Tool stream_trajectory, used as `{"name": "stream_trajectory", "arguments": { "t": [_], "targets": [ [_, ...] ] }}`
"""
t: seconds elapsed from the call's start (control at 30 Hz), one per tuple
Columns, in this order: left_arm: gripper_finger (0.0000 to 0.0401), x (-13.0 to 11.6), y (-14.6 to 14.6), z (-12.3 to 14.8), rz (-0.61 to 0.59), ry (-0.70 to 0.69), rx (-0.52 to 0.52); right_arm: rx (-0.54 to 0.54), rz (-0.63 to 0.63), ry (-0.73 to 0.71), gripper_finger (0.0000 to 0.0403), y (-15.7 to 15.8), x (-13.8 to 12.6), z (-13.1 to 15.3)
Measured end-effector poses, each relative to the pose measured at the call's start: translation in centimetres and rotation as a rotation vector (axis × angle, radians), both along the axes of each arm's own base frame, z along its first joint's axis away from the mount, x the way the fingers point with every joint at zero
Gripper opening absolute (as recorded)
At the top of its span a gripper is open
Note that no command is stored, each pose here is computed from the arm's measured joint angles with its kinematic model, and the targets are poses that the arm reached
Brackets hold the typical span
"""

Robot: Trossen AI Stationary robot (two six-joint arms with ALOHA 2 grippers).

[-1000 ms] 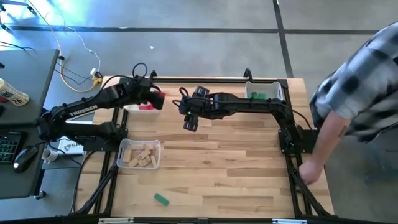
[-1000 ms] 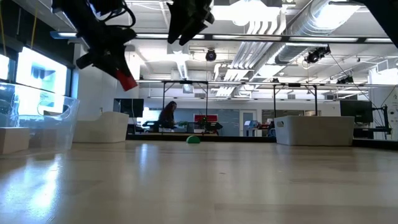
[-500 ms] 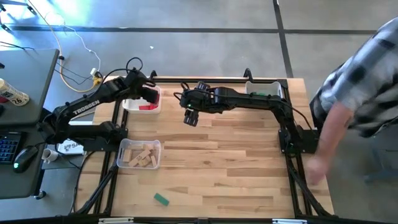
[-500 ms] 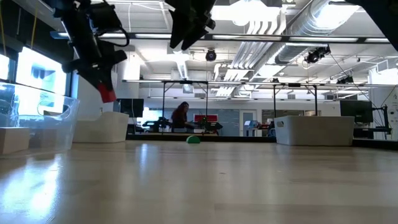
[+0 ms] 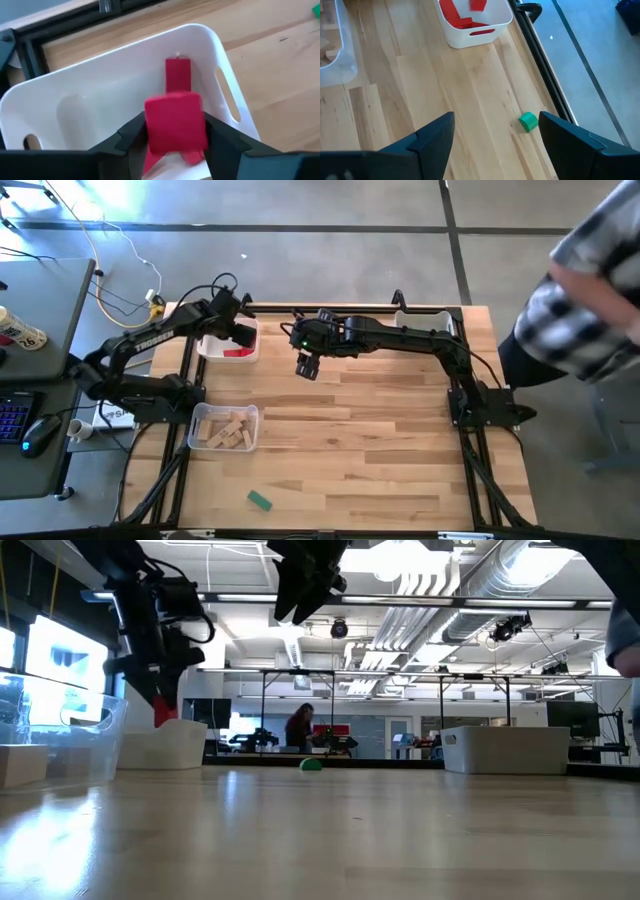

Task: Sort & place blocks by color
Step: Put the green rectangle into the right white bin

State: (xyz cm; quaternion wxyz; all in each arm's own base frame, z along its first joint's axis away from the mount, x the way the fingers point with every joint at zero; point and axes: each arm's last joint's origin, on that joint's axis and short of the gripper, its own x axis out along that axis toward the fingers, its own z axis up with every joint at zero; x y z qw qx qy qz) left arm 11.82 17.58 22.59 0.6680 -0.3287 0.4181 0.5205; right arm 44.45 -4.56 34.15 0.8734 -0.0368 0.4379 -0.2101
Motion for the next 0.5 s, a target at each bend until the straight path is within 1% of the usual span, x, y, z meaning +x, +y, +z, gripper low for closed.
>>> {"name": "stream_trajectory", "arguments": {
  "t": [0.33,0.4,0.5],
  "targets": [
    [0.0228,-0.17,0.28,-0.49,-0.051,0.023,-0.039,0.001,-0.001,-0.001,0.0275,0.0,0.0,0.0],
    [0.0238,-0.18,0.21,-0.44,-0.065,0.022,-0.049,0.001,-0.001,-0.001,0.0275,0.0,0.0,0.0],
    [0.0242,-0.21,0.01,0.28,-0.082,0.018,-0.091,0.005,-0.006,-0.003,0.0275,0.0,0.0,0.0]
  ]
}}
